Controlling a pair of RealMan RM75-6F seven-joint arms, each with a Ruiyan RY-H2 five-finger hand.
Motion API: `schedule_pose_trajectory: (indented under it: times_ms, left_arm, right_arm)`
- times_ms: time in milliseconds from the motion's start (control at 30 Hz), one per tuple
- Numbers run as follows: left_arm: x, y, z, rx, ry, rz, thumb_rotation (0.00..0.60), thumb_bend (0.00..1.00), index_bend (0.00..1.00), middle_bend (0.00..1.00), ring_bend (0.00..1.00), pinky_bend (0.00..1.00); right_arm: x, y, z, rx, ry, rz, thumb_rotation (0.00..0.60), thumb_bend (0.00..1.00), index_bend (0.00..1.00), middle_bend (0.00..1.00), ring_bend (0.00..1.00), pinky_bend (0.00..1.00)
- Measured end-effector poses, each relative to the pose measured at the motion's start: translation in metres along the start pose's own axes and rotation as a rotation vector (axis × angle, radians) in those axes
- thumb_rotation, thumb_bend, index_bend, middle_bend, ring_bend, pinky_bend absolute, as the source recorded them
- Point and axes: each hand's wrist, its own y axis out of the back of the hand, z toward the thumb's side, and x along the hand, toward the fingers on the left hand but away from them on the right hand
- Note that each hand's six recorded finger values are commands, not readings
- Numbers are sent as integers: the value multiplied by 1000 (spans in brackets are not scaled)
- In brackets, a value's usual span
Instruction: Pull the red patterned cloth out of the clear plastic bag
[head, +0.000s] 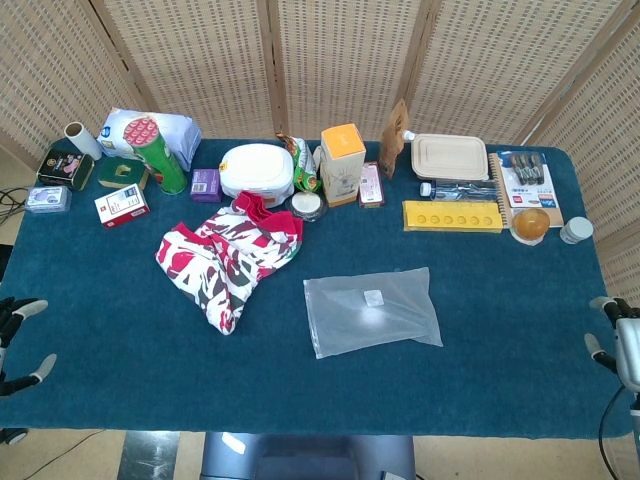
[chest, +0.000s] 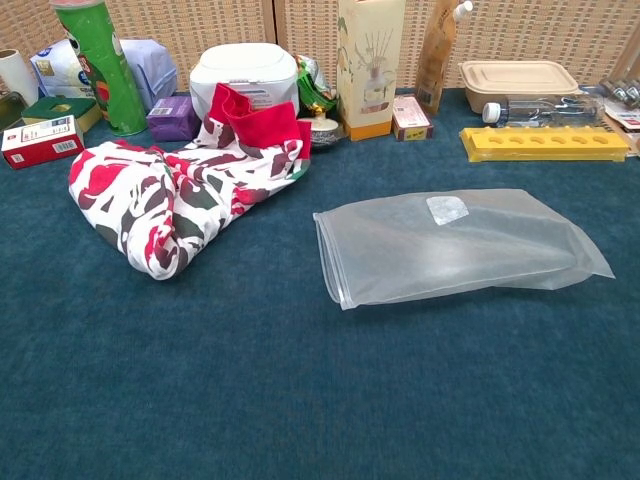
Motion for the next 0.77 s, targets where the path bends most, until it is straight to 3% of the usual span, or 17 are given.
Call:
schedule_pose_trajectory:
  times_ms: [200,633,767]
  left_arm:
    - [-13,-1,2,-9,10,6,600,289,208,167,75,225]
    - [-9,19,28,22,-86,97,600,289,219,168,75,225]
    - [-7,19,30,24,-89,96,600,288,220,167,75,225]
  right_arm:
    - [8,2,0,4,6,2,600,323,384,458,568,648]
    - [11,-1,6,-19,43,17,600,323,399,470,565,646]
    - [10,0,7,-20,47,10,598,323,401,471,564,644]
